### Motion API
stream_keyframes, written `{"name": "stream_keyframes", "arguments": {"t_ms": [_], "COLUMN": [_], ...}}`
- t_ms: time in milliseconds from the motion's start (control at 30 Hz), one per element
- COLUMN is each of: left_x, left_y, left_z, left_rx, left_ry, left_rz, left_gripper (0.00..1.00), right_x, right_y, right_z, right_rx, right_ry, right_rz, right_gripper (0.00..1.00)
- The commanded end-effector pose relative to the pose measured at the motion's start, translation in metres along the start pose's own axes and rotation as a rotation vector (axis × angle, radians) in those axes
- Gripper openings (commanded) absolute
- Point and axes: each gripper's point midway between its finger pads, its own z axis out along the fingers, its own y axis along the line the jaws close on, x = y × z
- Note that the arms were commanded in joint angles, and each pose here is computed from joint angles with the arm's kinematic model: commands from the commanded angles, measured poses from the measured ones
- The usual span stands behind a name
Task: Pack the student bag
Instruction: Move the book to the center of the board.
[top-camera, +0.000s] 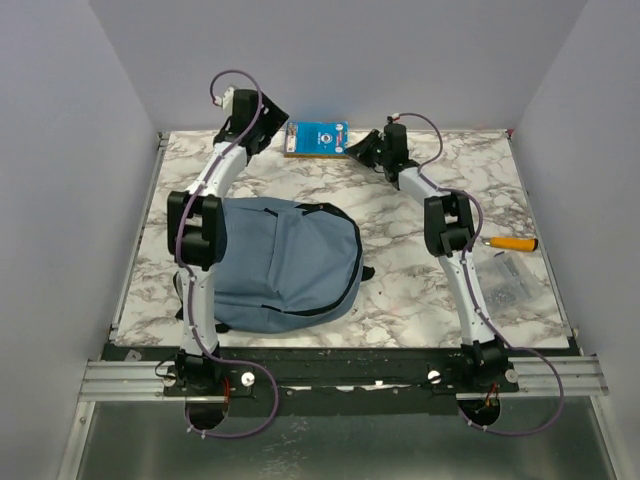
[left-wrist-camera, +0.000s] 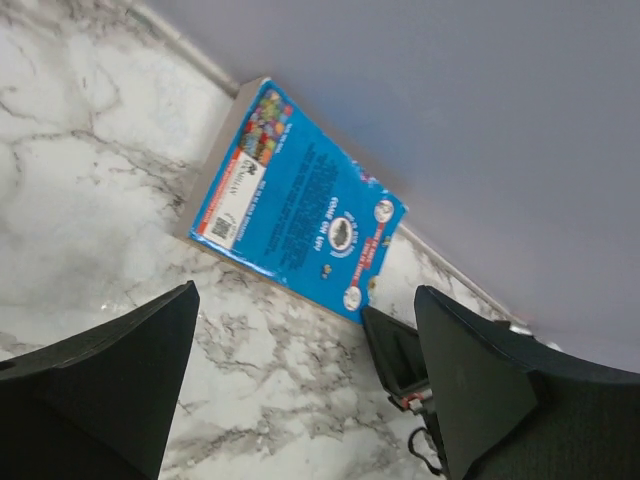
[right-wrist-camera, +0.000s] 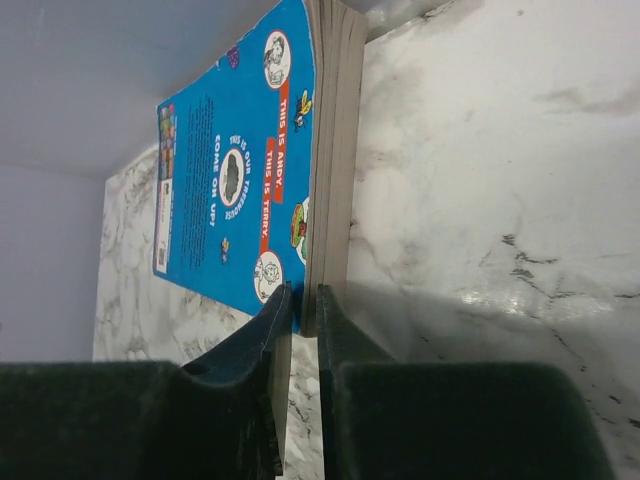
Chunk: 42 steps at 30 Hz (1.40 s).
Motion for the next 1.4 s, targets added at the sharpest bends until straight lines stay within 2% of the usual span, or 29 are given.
{"name": "stream_keyframes", "arguments": {"t_ms": [0,100,200,300,400,467,500,667,767,833,1067,1200,1367], "left_x": [-0.04,-0.032,-0.027,-0.022,-0.014,-0.012,-0.01,0.002,0.008,0.011,0.038,0.058,0.072], "left_y": [-0.056,-0.053,-0.043,-0.032,-0.021,-0.016,-0.014,-0.011,-0.011,-0.015,-0.017,-0.019,-0.028], "left_z": [-0.075,-0.095,-0.114,-0.133,-0.146,-0.153,-0.156,-0.172,-0.187,-0.199,-0.24,-0.261,-0.278], "left_rx": [0.135,0.144,0.126,0.107,0.096,0.086,0.086,0.092,0.112,0.132,0.225,0.276,0.328], "left_ry": [-0.058,-0.024,-0.007,0.008,0.032,0.043,0.05,0.103,0.131,0.145,0.256,0.309,0.338], "left_rz": [0.153,0.189,0.238,0.281,0.322,0.345,0.352,0.332,0.32,0.316,0.339,0.381,0.482], "left_gripper": [0.91,0.91,0.91,0.93,0.96,0.97,0.98,0.98,0.98,0.98,0.96,0.94,0.93], "right_x": [0.046,0.063,0.09,0.123,0.137,0.12,0.109,0.051,0.026,0.02,0.033,0.038,0.056], "right_y": [-0.006,0.011,0.027,0.057,0.072,0.072,0.074,0.067,0.055,0.048,0.025,0.013,0.0], "right_z": [0.006,0.0,-0.019,-0.056,-0.094,-0.106,-0.109,-0.102,-0.087,-0.073,-0.025,-0.024,-0.026], "right_rx": [-0.015,-0.049,-0.06,-0.112,-0.146,-0.117,-0.116,-0.089,-0.049,-0.035,-0.059,-0.045,-0.028], "right_ry": [0.101,0.157,0.239,0.325,0.337,0.291,0.265,0.1,0.026,0.016,0.07,0.058,0.107], "right_rz": [-0.027,-0.052,-0.103,-0.116,-0.114,-0.109,-0.107,-0.082,-0.087,-0.106,-0.07,-0.077,-0.067], "right_gripper": [0.11,0.02,0.01,0.01,0.01,0.01,0.03,0.39,0.52,0.57,0.57,0.58,0.55]}}
